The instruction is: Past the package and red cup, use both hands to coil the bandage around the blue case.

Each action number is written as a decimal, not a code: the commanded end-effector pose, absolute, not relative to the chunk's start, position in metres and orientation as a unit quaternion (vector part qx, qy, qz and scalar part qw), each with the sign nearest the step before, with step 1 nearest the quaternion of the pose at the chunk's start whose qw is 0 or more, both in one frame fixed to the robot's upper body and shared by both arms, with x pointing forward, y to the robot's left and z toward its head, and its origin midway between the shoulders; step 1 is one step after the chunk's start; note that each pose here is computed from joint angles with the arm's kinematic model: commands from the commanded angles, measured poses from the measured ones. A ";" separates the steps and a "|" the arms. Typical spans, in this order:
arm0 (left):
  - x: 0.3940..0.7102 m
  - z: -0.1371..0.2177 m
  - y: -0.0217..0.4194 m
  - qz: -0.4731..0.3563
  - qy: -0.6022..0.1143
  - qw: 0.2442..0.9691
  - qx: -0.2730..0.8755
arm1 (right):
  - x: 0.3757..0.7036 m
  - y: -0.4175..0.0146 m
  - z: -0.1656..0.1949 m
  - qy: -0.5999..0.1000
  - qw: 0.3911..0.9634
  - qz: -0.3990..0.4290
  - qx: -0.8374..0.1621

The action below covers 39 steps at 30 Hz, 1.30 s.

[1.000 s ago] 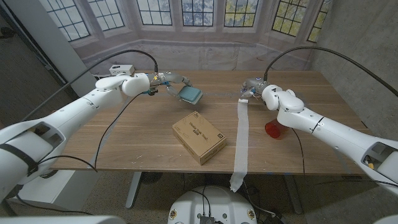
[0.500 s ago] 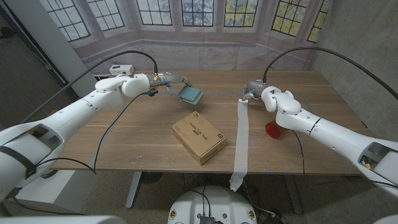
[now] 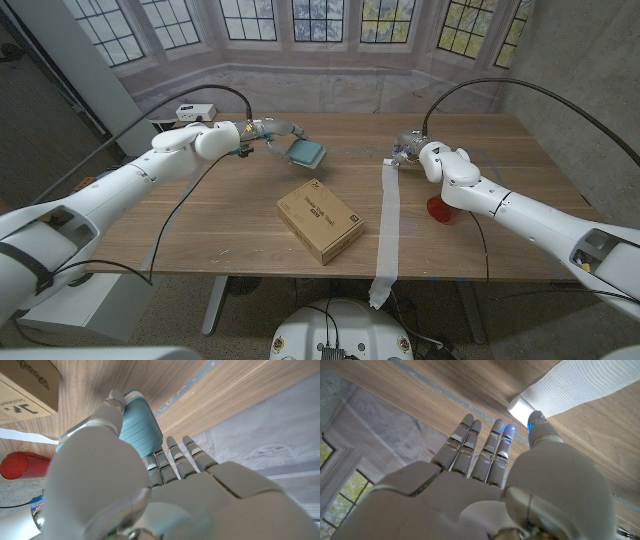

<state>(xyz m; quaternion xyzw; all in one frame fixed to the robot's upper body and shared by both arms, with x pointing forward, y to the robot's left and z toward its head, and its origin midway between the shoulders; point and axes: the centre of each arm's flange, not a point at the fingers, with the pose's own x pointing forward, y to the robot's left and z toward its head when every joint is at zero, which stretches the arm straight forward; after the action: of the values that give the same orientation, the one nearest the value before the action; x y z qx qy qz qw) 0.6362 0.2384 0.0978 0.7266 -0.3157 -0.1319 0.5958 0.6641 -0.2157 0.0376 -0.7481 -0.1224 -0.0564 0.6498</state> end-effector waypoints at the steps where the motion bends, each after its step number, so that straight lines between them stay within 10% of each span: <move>1: 0.637 0.094 0.241 -0.128 -0.314 0.606 0.719 | 0.675 -0.213 0.035 -0.120 0.646 -0.054 -0.752; 39: 0.643 0.089 0.245 -0.133 -0.307 0.617 0.713 | 0.682 -0.213 0.017 -0.127 0.636 -0.075 -0.757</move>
<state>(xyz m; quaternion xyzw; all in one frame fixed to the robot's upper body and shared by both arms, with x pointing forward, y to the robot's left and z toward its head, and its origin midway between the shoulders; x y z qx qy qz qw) 0.6432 0.2443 0.0900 0.7136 -0.3078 -0.1305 0.6156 0.6815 -0.2114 0.0259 -0.7558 -0.1183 -0.0577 0.6414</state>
